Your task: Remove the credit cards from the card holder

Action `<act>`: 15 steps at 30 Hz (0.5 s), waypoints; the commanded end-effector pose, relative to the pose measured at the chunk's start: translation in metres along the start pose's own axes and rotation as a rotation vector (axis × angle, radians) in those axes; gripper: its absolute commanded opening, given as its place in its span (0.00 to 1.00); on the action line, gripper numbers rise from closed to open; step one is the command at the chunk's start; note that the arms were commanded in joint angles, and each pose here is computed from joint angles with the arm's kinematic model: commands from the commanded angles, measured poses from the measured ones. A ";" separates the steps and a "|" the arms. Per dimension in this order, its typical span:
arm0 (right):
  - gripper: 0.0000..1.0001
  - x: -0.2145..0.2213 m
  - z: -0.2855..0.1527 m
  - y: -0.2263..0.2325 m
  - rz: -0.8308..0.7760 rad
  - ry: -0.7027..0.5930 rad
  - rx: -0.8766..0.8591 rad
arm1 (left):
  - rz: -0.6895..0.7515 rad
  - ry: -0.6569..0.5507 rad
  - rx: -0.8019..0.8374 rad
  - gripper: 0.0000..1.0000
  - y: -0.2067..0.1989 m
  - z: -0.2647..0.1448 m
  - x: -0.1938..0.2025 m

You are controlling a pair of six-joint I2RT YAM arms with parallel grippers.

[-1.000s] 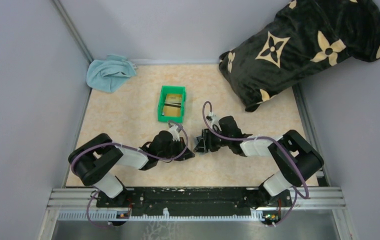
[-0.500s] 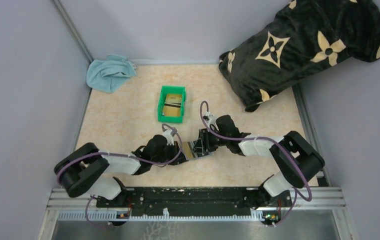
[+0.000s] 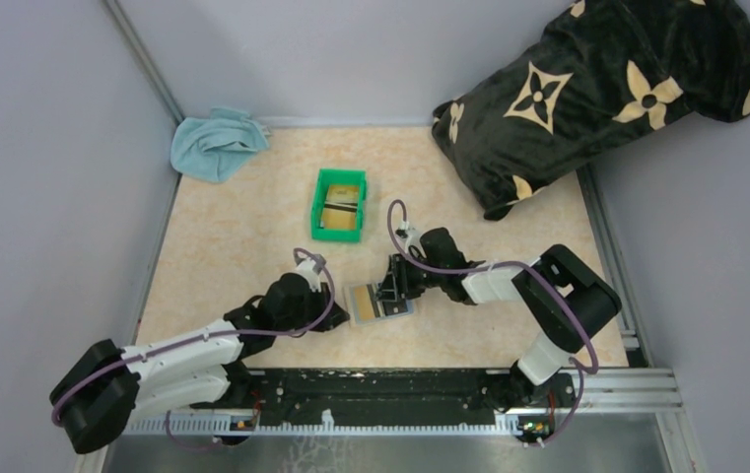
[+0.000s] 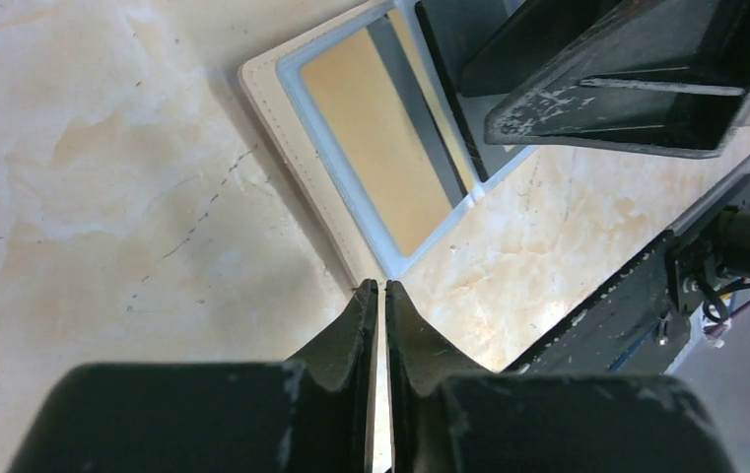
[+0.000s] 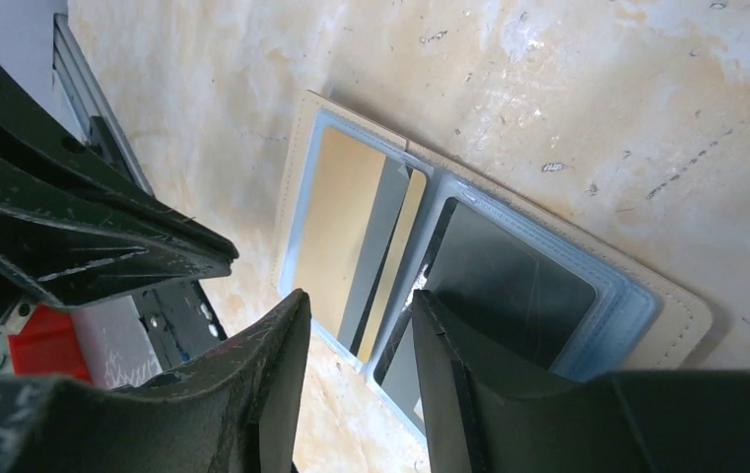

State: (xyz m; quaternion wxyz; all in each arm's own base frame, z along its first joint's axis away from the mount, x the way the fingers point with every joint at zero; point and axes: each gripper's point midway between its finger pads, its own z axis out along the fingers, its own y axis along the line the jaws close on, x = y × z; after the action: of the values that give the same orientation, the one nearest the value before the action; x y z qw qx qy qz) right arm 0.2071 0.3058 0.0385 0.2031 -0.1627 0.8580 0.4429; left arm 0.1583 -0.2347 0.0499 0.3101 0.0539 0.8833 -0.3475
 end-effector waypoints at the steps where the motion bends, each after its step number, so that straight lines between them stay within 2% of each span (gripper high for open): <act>1: 0.43 -0.005 0.005 0.001 -0.014 -0.017 -0.001 | 0.024 0.006 -0.007 0.11 -0.002 0.008 -0.003; 4: 0.42 -0.005 0.002 0.001 -0.018 -0.020 0.005 | 0.011 0.052 -0.028 0.06 0.003 0.022 0.007; 9: 0.42 -0.003 0.000 -0.001 -0.025 -0.019 0.016 | 0.004 0.048 -0.002 0.03 0.001 0.032 0.008; 15: 0.42 0.000 0.000 -0.005 -0.022 -0.016 0.030 | 0.016 0.041 -0.031 0.02 0.001 0.025 0.001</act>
State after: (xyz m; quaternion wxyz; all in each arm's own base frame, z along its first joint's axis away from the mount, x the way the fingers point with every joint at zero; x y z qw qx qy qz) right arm 0.2086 0.3039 0.0355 0.2050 -0.1575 0.8622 0.4357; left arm 0.1656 -0.2489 0.0200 0.2787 0.0584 0.9004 -0.3288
